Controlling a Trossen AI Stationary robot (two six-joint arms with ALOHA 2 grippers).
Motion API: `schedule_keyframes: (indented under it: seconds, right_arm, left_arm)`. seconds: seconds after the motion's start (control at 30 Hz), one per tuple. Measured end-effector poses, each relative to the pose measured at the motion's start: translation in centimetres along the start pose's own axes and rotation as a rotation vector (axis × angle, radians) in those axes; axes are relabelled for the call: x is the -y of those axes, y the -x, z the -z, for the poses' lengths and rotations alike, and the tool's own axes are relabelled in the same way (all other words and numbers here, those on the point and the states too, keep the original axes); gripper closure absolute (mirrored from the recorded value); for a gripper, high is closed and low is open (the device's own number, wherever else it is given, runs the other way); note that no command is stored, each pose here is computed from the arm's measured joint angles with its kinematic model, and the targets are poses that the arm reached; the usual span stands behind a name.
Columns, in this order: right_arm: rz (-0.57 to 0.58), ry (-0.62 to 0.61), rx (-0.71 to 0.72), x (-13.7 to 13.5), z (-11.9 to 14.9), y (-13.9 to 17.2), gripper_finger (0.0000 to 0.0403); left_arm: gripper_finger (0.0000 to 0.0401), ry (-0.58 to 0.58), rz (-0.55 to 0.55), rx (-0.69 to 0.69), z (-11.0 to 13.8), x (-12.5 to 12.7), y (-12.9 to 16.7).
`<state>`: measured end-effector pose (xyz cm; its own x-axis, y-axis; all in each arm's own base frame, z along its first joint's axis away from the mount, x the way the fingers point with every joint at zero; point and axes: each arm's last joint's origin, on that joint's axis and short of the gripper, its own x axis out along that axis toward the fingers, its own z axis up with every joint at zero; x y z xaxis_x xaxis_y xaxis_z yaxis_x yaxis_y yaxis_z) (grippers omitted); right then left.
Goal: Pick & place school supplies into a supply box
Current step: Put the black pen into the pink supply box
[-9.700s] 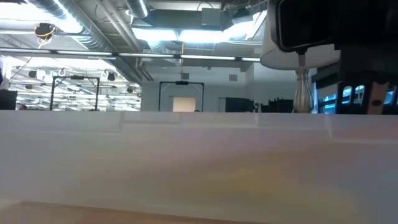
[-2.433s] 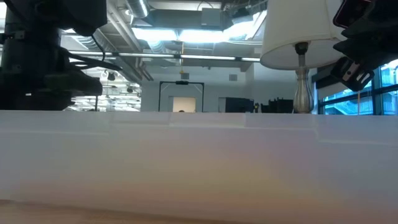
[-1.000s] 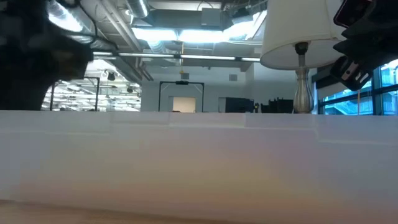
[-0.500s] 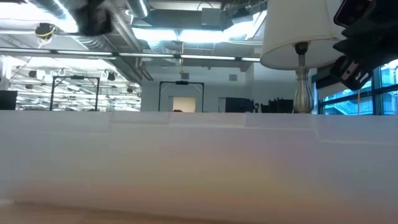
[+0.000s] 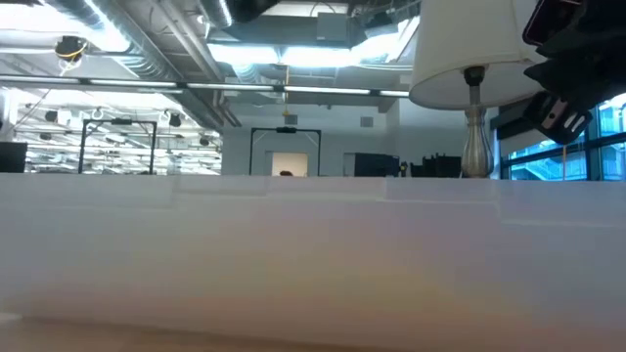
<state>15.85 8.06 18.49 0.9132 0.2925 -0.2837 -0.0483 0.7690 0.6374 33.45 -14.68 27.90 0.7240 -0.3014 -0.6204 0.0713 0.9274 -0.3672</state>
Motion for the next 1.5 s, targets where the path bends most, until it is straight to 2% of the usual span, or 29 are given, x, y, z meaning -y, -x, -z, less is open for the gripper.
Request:
schedule_keyframes:
  seconds: [0.1,0.23,0.47,0.7,1.03,1.2,1.5]
  right_arm:
    - [-0.012,0.001,-0.018,0.0,0.1,0.0,0.032]
    - [-0.028,0.002,-0.046,0.0,0.2,0.0,0.032]
    - [-0.028,0.002,-0.047,0.0,0.2,0.0,0.032]
    - [-0.022,0.005,-0.052,0.0,0.3,0.0,0.032]
    - [-0.022,0.008,-0.052,0.0,0.3,0.0,0.032]
    - [-0.022,0.008,-0.052,0.0,0.3,0.0,0.032]
    - [-0.021,0.012,-0.052,0.0,0.3,0.0,0.032]
  left_arm:
    - [0.0371,-0.032,-0.103,-0.18,0.2,0.1,-1.4]
    - [0.0369,-0.061,-0.184,-0.336,1.3,-0.3,-3.8]
    - [0.0369,-0.177,-0.205,-0.456,2.8,-1.0,-8.0]
    - [0.037,-0.28,-0.228,-0.589,3.4,-1.2,-9.5]
    - [0.0369,-0.447,-0.248,-0.614,3.7,-1.3,-10.0]
    - [0.0369,-0.534,-0.219,-0.622,4.0,-0.8,-10.0]
    - [0.0368,-0.513,-0.219,-0.617,3.9,-0.8,-10.0]
